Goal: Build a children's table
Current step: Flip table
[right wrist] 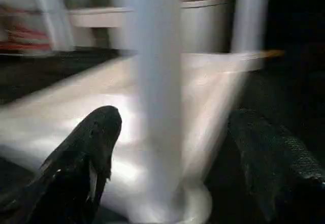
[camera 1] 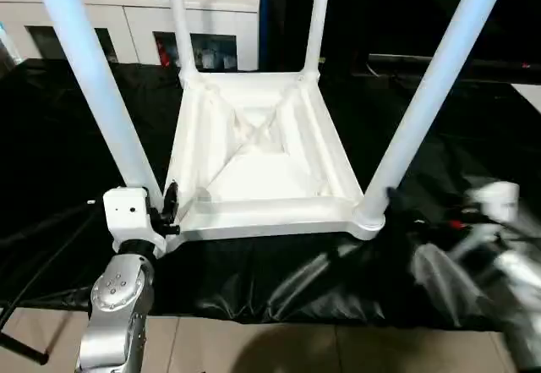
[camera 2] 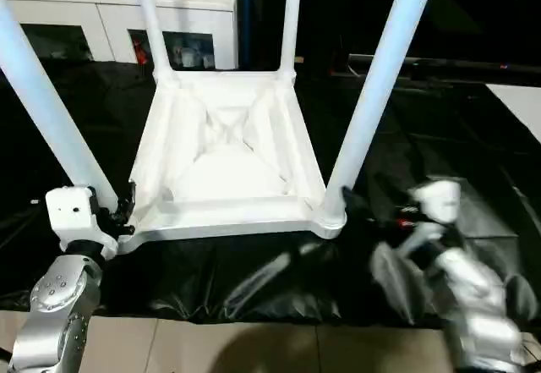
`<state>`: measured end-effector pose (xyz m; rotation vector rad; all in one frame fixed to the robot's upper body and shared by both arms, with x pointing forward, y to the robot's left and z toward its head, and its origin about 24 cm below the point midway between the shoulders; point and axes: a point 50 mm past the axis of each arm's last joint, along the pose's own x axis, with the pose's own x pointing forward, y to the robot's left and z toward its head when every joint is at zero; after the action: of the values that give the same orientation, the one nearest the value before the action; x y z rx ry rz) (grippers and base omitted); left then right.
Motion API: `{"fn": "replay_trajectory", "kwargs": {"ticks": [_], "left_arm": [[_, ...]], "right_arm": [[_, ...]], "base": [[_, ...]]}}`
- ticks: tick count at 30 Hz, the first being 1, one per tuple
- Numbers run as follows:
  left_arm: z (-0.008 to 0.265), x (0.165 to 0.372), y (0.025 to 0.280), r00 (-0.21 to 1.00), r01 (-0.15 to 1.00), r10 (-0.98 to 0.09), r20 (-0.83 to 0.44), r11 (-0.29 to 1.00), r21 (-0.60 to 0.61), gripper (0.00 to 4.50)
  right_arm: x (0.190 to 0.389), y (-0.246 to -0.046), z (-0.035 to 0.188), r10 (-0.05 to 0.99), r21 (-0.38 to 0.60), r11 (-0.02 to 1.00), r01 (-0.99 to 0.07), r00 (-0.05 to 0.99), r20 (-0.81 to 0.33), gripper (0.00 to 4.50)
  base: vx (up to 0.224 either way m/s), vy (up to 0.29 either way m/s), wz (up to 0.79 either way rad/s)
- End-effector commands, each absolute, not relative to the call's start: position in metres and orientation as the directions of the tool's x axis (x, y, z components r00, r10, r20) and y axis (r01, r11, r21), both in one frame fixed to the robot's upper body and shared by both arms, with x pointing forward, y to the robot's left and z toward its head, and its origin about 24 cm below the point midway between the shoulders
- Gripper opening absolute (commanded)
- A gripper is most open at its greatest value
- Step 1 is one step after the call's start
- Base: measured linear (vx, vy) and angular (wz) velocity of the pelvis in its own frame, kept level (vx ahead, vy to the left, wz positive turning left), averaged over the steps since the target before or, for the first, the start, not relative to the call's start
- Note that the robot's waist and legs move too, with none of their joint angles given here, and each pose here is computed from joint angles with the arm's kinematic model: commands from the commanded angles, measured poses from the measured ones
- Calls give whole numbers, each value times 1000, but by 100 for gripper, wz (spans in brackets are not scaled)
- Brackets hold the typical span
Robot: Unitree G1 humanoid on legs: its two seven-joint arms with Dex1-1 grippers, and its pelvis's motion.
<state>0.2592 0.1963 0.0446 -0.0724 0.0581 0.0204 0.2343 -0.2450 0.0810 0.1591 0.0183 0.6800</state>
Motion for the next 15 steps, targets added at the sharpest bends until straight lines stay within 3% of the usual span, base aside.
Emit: {"fn": "replay_trajectory", "kwargs": {"ticks": [1, 2, 9, 13, 15], "left_arm": [[36, 259, 188, 994, 5, -27, -103, 978, -209, 202], [38, 259, 185, 994, 33, -59, -97, 967, -252, 202], [38, 258, 180, 987, 27, -87, -137, 920, -392, 202], [40, 259, 177, 985, 24, -100, -143, 889, -457, 202], [44, 261, 174, 984, 48, -124, -131, 880, -472, 202]], "right_arm": [[229, -238, 89, 705, 189, 685, -704, 705, 73, 381], [223, -231, 89, 768, 208, 615, -761, 638, 60, 381], [219, -203, 92, 866, 253, 467, -847, 496, 66, 381], [224, -188, 82, 877, 230, 471, -852, 480, -20, 381], [239, -171, 67, 849, 217, 526, -822, 520, -91, 381]], "base": [[0, 0, 0], [0, 0, 0], [0, 0, 0], [0, 0, 0], [0, 0, 0]]}}
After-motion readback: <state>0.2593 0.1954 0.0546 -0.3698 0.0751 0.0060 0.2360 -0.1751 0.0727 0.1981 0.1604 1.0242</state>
